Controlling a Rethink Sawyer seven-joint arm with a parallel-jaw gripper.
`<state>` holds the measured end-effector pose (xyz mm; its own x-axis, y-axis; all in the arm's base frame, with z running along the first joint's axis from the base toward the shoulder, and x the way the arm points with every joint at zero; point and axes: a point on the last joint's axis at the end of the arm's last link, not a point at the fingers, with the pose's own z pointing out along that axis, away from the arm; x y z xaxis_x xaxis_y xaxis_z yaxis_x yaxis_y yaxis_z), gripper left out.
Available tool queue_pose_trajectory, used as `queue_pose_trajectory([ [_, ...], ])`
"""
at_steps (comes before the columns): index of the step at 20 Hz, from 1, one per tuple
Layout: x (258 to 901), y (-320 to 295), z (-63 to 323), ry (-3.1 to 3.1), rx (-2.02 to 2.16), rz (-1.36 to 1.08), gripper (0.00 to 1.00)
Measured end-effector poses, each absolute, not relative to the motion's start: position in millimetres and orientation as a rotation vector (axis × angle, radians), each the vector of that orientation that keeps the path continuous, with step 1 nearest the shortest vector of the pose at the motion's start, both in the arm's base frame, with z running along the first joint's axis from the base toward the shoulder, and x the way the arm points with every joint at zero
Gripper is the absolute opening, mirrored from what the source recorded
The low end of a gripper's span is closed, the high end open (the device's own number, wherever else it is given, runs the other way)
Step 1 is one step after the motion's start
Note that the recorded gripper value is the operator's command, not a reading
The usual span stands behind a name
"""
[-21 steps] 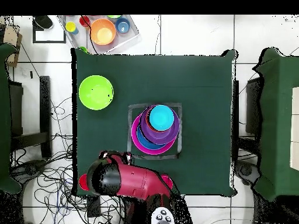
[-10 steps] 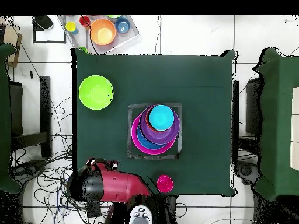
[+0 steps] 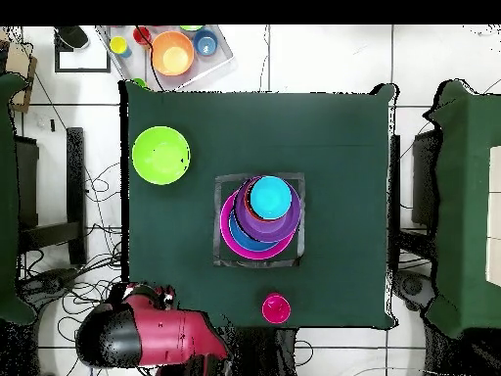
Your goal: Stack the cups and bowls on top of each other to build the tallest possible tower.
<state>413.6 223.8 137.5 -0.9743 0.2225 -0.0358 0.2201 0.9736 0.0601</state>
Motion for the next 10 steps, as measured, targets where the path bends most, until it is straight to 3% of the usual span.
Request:
queue_pose_trajectory([
  [5,405,219,139,3.082,0.372,0.091,1.00],
  [10,391,205,117,3.057,0.388,0.075,1.00],
])
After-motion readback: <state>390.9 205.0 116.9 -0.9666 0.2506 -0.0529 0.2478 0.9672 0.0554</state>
